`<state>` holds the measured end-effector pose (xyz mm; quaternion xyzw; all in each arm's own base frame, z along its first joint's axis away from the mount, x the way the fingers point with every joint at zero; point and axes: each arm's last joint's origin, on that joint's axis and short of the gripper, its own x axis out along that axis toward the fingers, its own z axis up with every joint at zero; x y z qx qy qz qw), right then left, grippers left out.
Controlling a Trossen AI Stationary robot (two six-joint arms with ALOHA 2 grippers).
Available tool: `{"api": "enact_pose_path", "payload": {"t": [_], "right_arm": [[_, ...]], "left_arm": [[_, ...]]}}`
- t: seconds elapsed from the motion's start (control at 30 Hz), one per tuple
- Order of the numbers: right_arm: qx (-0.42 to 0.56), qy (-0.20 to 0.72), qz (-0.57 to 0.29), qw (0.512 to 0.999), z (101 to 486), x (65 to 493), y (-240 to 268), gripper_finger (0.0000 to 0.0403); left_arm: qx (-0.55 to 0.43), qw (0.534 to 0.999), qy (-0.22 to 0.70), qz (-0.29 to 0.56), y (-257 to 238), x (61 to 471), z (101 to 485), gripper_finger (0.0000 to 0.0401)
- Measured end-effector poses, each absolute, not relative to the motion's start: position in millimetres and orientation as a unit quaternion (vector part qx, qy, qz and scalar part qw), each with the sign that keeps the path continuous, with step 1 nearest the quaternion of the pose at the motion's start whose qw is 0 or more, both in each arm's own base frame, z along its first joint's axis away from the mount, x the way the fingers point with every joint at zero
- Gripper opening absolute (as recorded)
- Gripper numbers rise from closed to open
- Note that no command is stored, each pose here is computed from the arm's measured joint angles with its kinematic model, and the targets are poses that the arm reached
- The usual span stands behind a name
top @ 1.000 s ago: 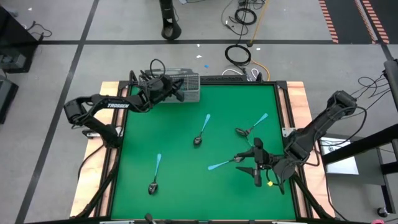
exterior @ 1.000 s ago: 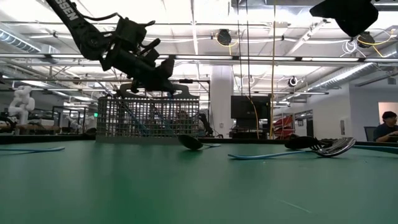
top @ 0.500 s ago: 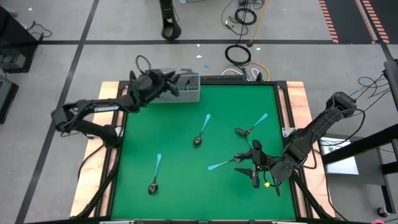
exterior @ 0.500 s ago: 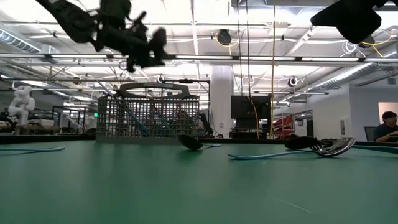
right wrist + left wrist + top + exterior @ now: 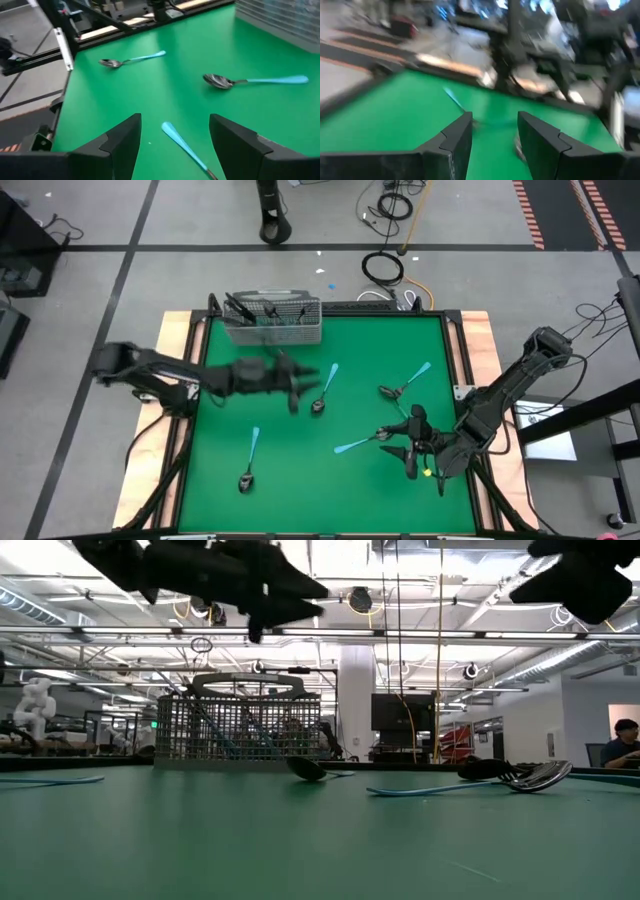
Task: Sort silverware
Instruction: Put the fork into the silverware rack
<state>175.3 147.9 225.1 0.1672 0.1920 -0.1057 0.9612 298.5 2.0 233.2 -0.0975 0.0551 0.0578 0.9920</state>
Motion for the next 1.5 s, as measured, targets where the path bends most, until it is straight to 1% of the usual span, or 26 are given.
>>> {"api": "enact_pose_path", "payload": {"t": [0.1, 0.2, 0.27, 0.33, 0.4, 0.47, 0.57, 0.63, 0.73, 0.83, 1.0, 1.13, 1.2, 1.3, 1.37, 1.5], "right_arm": [[0.18, 0.202, -0.119, 0.955, 222.0, 173.5, 146.1, 0.0224], [0.167, 0.219, -0.126, 0.953, 218.3, 171.4, 143.8, 0.0224], [0.153, 0.238, -0.13, 0.95, 216.1, 169.5, 140.0, 0.0224], [0.173, 0.258, -0.132, 0.941, 215.4, 169.3, 135.2, 0.0224], [0.2, 0.277, -0.132, 0.93, 214.4, 168.2, 132.7, 0.0224], [0.228, 0.285, -0.125, 0.922, 214.3, 167.1, 134.3, 0.0224], [0.239, 0.281, -0.118, 0.922, 213.0, 160.3, 143.1, 0.0224], [0.237, 0.267, -0.12, 0.926, 210.9, 152.2, 151.7, 0.0224], [0.258, 0.277, -0.101, 0.92, 207.0, 137.6, 165.3, 0.0224], [0.266, 0.292, -0.079, 0.915, 201.0, 124.9, 178.3, 0.0224], [0.263, 0.311, -0.079, 0.91, 186.2, 116.0, 191.5, 0.0224], [0.262, 0.341, -0.08, 0.899, 173.9, 112.8, 198.6, 0.0224], [0.268, 0.36, -0.079, 0.89, 169.6, 111.2, 201.2, 0.0224], [0.268, 0.371, -0.079, 0.886, 165.5, 109.1, 203.8, 0.0224], [0.269, 0.375, -0.077, 0.884, 164.1, 107.6, 205.3, 0.0224], [0.279, 0.373, -0.076, 0.881, 164.3, 106.0, 206.4, 0.0224]], "left_arm": [[-0.09, 0.991, 0.101, 0.018, -26.8, 323.6, 209.8, 0.016], [-0.07, 0.989, 0.129, -0.016, -54.6, 350.0, 193.1, 0.016], [-0.047, 0.988, 0.144, -0.025, -70.1, 368.9, 187.1, 0.016], [-0.021, 0.983, 0.183, -0.016, -78.7, 388.0, 184.1, 0.016], [-0.005, 0.971, 0.237, -0.001, -74.3, 410.0, 189.8, 0.016], [-0.016, 0.958, 0.287, 0.015, -57.5, 434.7, 203.1, 0.016], [-0.012, 0.948, 0.318, 0.031, -24.5, 464.3, 220.9, 0.016], [-0.009, 0.951, 0.308, 0.041, -5.3, 477.4, 230.8, 0.016], [-0.032, 0.964, 0.265, 0.018, 16.7, 496.9, 247.4, 0.016], [-0.051, 0.97, 0.239, 0.01, 33.7, 519.8, 251.1, 0.016], [-0.077, 0.967, 0.239, 0.028, 48.5, 559.3, 215.6, 0.016], [-0.09, 0.965, 0.237, 0.065, 67.2, 580.5, 192.7, 0.016], [-0.089, 0.967, 0.222, 0.089, 79.1, 582.0, 181.3, 0.016], [-0.079, 0.96, 0.234, 0.133, 91.8, 581.8, 165.5, 0.016], [-0.076, 0.959, 0.237, 0.136, 93.8, 582.4, 161.5, 0.016], [-0.059, 0.967, 0.214, 0.127, 91.6, 586.2, 161.6, 0.0159]]}}
